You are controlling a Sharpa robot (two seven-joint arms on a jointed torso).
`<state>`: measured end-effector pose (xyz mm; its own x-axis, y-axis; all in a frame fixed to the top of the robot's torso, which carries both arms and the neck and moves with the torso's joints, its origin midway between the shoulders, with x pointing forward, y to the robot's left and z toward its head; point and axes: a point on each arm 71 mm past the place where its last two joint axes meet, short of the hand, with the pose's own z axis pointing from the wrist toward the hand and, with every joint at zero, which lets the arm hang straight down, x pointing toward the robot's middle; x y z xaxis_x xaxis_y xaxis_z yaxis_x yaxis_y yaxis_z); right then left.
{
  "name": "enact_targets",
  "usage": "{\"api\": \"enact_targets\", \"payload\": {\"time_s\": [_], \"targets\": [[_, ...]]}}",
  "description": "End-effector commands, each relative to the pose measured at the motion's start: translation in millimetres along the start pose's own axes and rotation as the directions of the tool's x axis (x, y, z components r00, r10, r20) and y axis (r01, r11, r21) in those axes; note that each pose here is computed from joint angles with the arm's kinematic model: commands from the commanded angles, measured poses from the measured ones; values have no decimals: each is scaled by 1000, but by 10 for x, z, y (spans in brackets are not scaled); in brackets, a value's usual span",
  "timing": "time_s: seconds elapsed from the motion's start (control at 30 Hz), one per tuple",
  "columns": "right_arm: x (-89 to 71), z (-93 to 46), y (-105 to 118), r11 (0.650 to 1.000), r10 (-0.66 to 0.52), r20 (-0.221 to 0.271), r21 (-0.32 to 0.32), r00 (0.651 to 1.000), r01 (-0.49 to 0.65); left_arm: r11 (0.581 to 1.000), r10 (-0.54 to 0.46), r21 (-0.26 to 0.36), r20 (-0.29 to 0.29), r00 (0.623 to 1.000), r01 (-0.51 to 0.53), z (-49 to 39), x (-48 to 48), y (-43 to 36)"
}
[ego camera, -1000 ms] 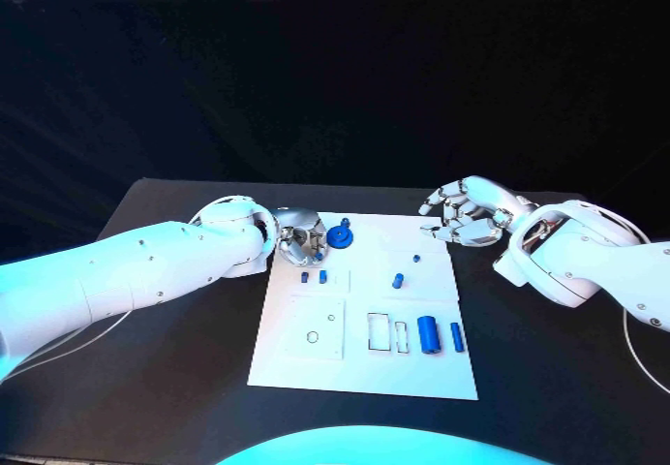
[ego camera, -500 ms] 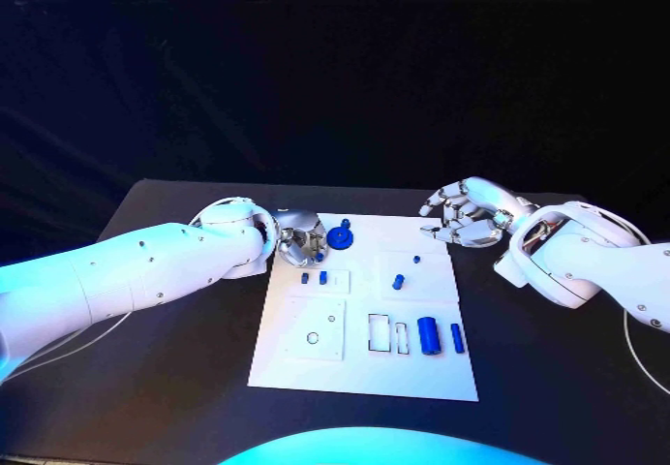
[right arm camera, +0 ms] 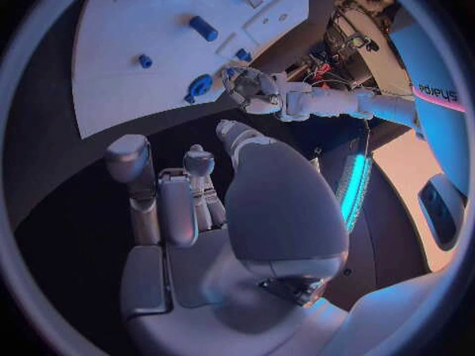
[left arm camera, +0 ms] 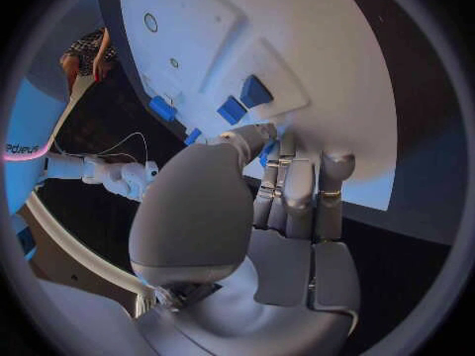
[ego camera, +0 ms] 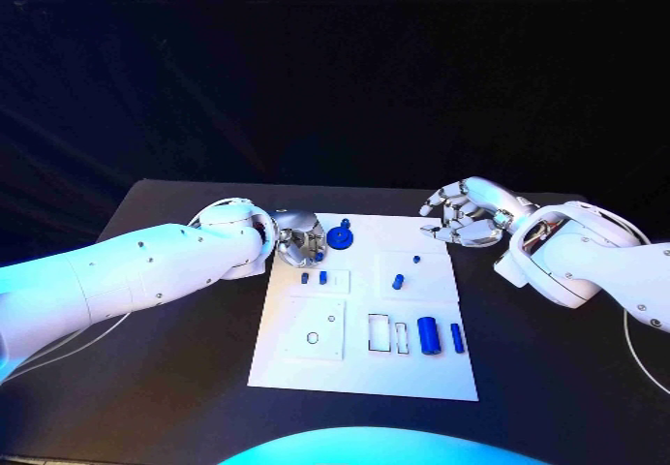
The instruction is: Assemble the parts on the task board
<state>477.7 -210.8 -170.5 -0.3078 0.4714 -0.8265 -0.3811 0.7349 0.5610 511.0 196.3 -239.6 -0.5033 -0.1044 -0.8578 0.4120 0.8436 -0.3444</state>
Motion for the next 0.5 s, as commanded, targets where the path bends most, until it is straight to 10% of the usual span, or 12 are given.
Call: {"api": "enact_targets", "payload": {"time_s": [0.03, 0.5], "targets": [[3, 0, 10, 1000, -3, -2, -13, 1000, 3, 1000, -3, 3, -9, 1000, 3, 1, 12, -5], [2, -2, 6, 1000, -3, -2, -12, 1000, 3, 1000, -7, 13, 11, 1000, 6, -8, 3, -12]]}}
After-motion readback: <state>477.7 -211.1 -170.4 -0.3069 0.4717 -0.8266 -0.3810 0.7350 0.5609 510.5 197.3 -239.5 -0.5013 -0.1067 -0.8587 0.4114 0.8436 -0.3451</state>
